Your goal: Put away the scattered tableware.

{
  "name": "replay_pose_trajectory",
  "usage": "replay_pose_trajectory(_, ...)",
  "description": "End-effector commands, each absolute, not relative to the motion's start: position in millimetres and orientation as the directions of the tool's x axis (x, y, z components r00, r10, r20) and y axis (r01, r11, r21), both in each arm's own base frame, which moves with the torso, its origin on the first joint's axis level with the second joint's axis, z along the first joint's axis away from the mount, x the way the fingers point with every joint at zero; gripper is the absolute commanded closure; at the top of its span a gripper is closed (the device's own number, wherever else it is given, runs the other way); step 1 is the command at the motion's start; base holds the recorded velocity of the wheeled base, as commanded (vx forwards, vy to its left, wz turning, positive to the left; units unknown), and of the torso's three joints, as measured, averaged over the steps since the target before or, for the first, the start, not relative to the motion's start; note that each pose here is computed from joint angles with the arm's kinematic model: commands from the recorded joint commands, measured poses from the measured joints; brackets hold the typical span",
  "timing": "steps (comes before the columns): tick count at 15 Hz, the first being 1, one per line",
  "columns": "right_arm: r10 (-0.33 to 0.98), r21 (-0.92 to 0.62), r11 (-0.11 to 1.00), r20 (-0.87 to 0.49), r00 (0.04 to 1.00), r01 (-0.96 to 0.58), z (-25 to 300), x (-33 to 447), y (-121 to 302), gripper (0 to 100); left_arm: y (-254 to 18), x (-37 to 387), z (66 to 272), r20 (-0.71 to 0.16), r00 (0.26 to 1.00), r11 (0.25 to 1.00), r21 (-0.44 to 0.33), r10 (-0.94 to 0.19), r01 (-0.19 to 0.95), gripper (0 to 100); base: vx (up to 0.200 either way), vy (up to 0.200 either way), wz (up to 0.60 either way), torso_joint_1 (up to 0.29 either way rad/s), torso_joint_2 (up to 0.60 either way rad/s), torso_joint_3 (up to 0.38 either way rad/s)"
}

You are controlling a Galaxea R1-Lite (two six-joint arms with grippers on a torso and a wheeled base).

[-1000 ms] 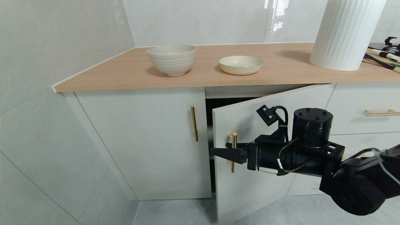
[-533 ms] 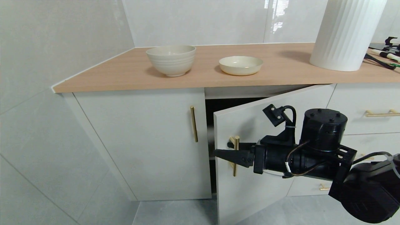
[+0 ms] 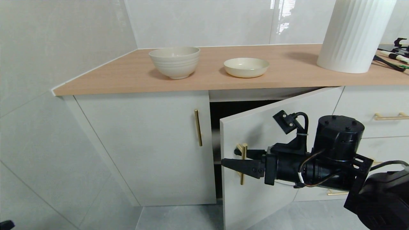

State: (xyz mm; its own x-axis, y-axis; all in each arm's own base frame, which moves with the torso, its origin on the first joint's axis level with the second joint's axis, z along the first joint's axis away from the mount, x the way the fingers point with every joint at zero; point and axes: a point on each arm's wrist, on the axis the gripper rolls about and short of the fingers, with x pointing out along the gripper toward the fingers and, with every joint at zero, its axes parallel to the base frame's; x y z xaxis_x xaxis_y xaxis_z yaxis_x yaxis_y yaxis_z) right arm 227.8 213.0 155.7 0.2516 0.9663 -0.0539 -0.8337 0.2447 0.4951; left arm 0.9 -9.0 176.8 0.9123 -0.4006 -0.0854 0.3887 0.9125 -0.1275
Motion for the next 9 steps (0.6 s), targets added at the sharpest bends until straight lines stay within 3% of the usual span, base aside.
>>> replay_pose_trajectory(1,0.973,0.509,0.226,-0.077,0.218,-0.83,150.4,218.6,219.2,0,-15.8,90.8,217.4,-0.245,0.804,0.839,-0.208,-0.542,0.503,0,0.0,0.0,0.0,0.0,0.0,0.0)
replay_pose_trajectory(3,0.973,0.512,0.228,-0.081,0.218,-0.828,149.4,218.1,218.7,0,-24.5,112.2,213.7,-0.28,0.754,0.804,-0.23,-0.594,0.548,0,0.0,0.0,0.0,0.0,0.0,0.0)
replay_pose_trajectory(7,0.976,0.489,0.215,-0.075,0.205,-0.845,144.4,211.9,219.3,0,-71.6,170.1,186.5,-0.363,0.576,0.676,-0.291,-0.733,0.677,0,0.0,0.0,0.0,0.0,0.0,0.0)
replay_pose_trajectory(8,0.979,0.481,0.203,-0.075,0.191,-0.853,139.8,208.2,221.5,0,-81.8,178.2,181.6,-0.357,0.552,0.652,-0.303,-0.754,0.695,100,0.0,0.0,0.0,0.0,0.0,0.0)
replay_pose_trajectory(9,0.98,0.472,0.195,-0.066,0.186,-0.86,138.7,206.9,223.5,0,-91.4,187.8,177.1,-0.345,0.537,0.634,-0.318,-0.77,0.705,100,0.0,0.0,0.0,0.0,0.0,0.0)
